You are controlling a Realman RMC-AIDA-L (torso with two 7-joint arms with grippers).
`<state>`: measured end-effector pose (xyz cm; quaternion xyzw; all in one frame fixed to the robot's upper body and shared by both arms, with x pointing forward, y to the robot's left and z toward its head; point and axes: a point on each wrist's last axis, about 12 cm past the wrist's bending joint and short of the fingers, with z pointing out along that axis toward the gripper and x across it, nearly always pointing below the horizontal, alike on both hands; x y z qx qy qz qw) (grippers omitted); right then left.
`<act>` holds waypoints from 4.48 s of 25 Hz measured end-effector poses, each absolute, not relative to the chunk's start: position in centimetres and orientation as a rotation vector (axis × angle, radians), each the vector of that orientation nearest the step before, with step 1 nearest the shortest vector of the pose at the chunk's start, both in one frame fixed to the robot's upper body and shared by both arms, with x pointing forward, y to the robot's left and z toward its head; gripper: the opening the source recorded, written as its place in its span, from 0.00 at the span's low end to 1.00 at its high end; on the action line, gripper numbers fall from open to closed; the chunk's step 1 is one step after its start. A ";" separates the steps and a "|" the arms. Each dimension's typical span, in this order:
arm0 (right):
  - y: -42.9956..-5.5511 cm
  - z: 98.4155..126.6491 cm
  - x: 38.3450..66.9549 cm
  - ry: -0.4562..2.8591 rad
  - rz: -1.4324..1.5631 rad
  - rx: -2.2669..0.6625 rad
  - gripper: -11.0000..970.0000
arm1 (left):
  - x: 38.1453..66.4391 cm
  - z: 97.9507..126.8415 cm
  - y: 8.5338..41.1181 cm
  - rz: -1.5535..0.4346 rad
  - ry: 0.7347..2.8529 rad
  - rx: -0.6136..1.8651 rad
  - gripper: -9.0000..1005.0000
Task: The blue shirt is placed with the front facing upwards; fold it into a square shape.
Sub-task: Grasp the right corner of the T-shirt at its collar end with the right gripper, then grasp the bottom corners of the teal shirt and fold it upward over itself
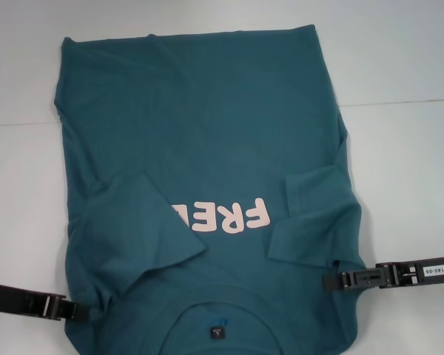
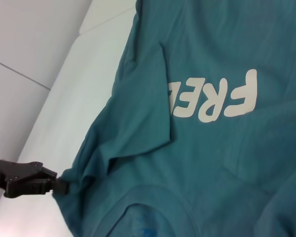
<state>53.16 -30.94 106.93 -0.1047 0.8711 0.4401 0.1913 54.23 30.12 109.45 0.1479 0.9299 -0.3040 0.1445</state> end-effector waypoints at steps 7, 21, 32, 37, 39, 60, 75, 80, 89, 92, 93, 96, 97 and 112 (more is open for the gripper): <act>-31.4 107.0 52.9 2.461 1.268 -0.214 0.91 | 54.3 109.5 30.1 -0.875 2.679 0.428 0.04; -33.4 106.8 51.5 2.406 1.305 -0.064 0.91 | 54.4 109.4 30.0 -0.870 2.675 0.430 0.04; -34.6 106.5 50.7 2.401 1.292 -0.004 0.91 | 54.4 109.3 29.9 -0.877 2.677 0.435 0.04; -34.6 106.0 50.7 2.411 1.272 0.025 0.82 | 54.4 109.3 29.9 -0.877 2.676 0.436 0.04; -34.6 105.9 50.7 2.414 1.269 0.036 0.73 | 54.4 109.3 29.9 -0.876 2.676 0.438 0.04; -36.0 105.5 49.6 2.419 1.241 0.058 0.05 | 54.4 109.5 30.2 -0.879 2.679 0.427 0.04; -37.8 104.8 46.6 2.375 1.214 0.029 0.05 | 52.1 109.8 33.9 -0.945 2.701 0.249 0.04; -38.7 104.7 45.2 2.367 1.206 0.026 0.05 | 51.2 109.6 34.3 -0.972 2.714 0.237 0.04; -40.1 104.3 42.4 2.339 1.196 0.031 0.05 | 49.4 109.2 34.6 -1.069 2.721 0.246 0.04; -40.3 104.1 41.6 2.341 1.198 0.030 0.05 | 48.7 109.2 34.7 -1.114 2.703 0.244 0.04; -40.3 104.1 41.4 2.341 1.201 0.026 0.05 | 48.5 109.2 34.8 -1.126 2.698 0.239 0.04; -40.5 104.0 40.5 2.342 1.206 0.024 0.05 | 47.9 109.0 34.9 -1.152 2.691 0.236 0.04; -40.6 104.0 40.2 2.343 1.205 0.030 0.05 | 47.8 108.9 34.9 -1.155 2.691 0.237 0.04; -42.1 104.2 37.7 2.316 1.188 0.088 0.05 | 46.6 108.7 34.8 -1.221 2.701 0.257 0.04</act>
